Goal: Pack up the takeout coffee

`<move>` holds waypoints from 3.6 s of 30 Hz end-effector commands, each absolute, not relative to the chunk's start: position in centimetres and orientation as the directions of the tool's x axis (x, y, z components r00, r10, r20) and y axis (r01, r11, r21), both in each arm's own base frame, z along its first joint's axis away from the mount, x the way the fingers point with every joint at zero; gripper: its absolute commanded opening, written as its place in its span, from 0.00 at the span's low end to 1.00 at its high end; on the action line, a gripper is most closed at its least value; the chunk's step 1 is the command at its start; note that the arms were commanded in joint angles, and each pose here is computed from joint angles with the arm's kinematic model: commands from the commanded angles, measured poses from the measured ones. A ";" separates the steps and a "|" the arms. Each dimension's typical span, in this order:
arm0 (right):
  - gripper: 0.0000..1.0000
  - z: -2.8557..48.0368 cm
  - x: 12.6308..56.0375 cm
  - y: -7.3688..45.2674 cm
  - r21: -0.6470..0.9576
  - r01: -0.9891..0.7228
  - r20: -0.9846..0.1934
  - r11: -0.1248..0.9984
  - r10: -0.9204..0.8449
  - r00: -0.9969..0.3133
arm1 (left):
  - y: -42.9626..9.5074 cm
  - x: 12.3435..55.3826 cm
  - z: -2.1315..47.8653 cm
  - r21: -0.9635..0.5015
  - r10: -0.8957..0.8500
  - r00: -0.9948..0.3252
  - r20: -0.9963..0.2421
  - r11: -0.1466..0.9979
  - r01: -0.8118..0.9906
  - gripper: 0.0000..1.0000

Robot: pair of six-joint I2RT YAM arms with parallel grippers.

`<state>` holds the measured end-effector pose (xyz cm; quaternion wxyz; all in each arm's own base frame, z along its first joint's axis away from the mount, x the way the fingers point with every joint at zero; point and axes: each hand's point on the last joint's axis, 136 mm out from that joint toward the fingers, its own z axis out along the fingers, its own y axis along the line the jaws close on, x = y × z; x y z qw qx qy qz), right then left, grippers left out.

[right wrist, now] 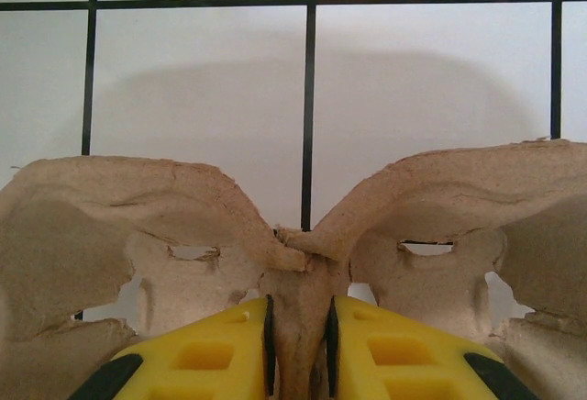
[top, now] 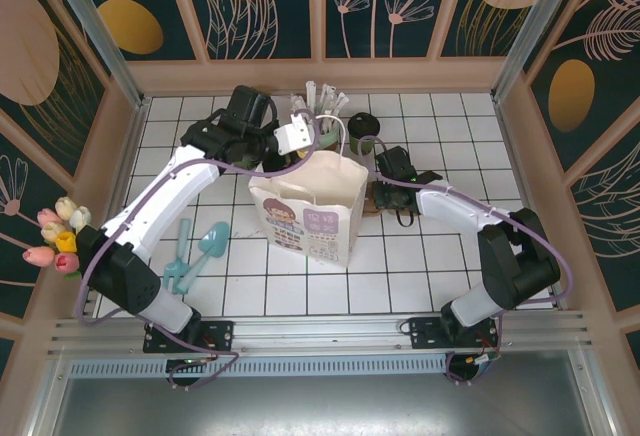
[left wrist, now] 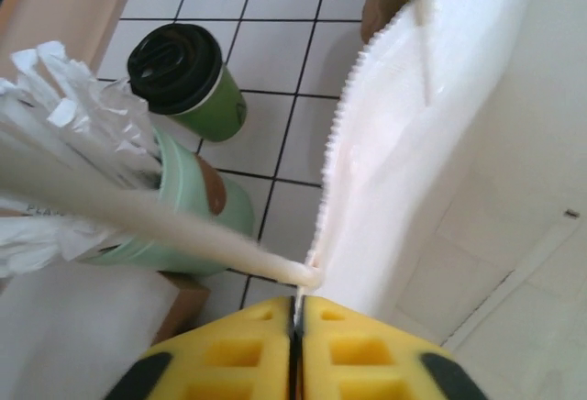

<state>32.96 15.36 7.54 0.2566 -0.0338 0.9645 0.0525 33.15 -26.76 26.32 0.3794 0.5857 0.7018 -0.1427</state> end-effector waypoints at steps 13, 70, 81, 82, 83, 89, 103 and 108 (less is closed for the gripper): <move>0.23 7.8 32.2 12.4 0.011 -0.043 -0.480 0.999 -0.033 -0.876 | -21.3 34.1 26.1 0.116 0.519 -0.437 -0.735 0.731 0.672 0.00; 0.21 4.8 32.0 10.4 0.015 0.091 -0.369 0.996 0.090 -0.925 | -22.8 31.7 31.3 -0.109 0.487 -0.491 -0.722 0.621 0.777 0.00; 0.17 13.3 31.9 7.4 0.078 0.118 -0.498 0.990 0.141 -0.856 | -24.3 29.7 29.9 -0.227 0.526 -0.461 -0.715 0.449 0.864 0.00; 0.17 14.4 32.0 7.0 0.096 0.124 -0.512 0.988 0.156 -0.845 | -24.6 29.8 29.9 -0.231 0.529 -0.455 -0.716 0.435 0.870 0.00; 0.17 15.4 32.1 6.7 0.110 0.130 -0.524 0.985 0.168 -0.835 | -24.7 30.1 29.9 -0.230 0.533 -0.450 -0.716 0.429 0.874 0.00; 0.17 23.2 33.2 6.9 0.230 0.099 -0.622 0.968 0.224 -0.750 | -26.3 31.2 29.0 -0.271 0.573 -0.425 -0.700 0.337 0.902 0.00; 0.18 39.6 37.6 16.9 0.428 -0.417 -0.816 0.802 0.145 -0.560 | -25.7 31.2 30.5 -0.204 0.580 -0.373 -0.725 0.337 0.919 0.00; 0.18 42.2 37.3 22.2 0.435 -0.597 -0.844 0.675 0.073 -0.532 | -25.1 31.1 30.7 -0.169 0.582 -0.355 -0.732 0.349 0.922 0.00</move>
